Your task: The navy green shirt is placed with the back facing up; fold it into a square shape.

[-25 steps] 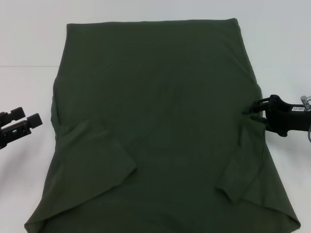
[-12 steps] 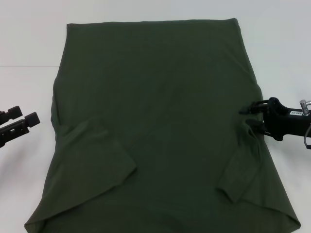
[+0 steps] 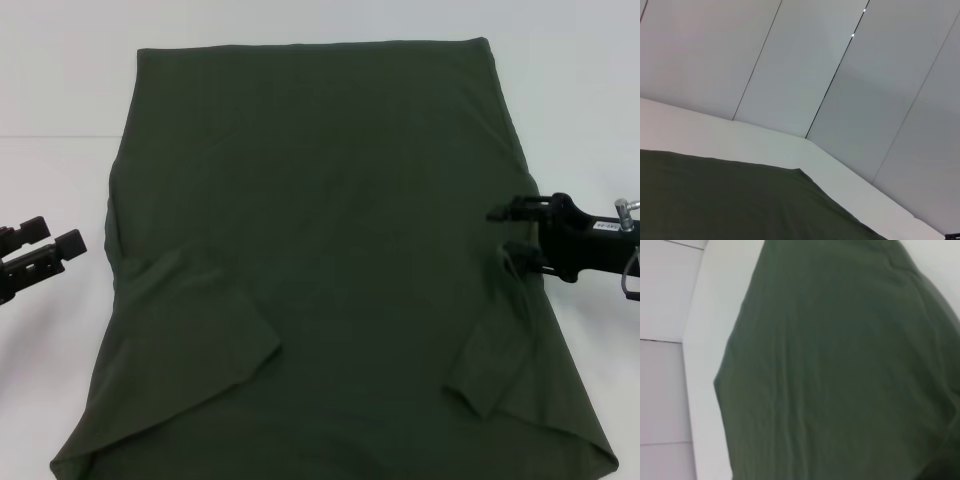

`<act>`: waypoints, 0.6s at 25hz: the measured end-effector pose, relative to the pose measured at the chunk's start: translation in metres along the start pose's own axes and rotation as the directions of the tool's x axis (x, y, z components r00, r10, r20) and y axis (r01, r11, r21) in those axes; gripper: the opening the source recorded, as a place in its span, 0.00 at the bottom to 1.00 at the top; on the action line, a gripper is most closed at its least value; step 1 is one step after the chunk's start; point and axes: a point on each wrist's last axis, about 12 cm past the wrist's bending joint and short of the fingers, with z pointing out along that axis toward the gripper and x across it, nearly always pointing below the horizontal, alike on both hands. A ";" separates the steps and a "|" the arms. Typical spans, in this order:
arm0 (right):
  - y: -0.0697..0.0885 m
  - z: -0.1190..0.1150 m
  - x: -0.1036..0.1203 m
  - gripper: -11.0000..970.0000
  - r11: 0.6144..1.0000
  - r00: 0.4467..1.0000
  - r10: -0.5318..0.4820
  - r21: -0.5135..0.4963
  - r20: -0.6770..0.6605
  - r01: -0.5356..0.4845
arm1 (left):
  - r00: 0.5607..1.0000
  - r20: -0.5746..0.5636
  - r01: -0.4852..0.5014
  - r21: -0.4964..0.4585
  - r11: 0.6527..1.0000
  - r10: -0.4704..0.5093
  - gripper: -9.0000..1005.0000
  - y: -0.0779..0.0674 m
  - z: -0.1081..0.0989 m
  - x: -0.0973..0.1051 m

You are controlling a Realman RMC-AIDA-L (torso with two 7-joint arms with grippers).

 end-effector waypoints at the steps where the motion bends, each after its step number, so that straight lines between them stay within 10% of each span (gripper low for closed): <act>1: 0.001 0.001 0.000 0.51 1.000 1.000 0.007 -0.008 0.004 -0.007 | 1.000 0.002 -0.001 0.001 1.000 0.001 0.83 0.000 0.000 -0.001; 15: -0.013 -0.007 0.002 0.63 0.987 0.987 0.109 -0.133 0.121 -0.093 | 1.000 0.022 -0.005 0.001 1.000 0.005 0.83 0.000 0.001 -0.004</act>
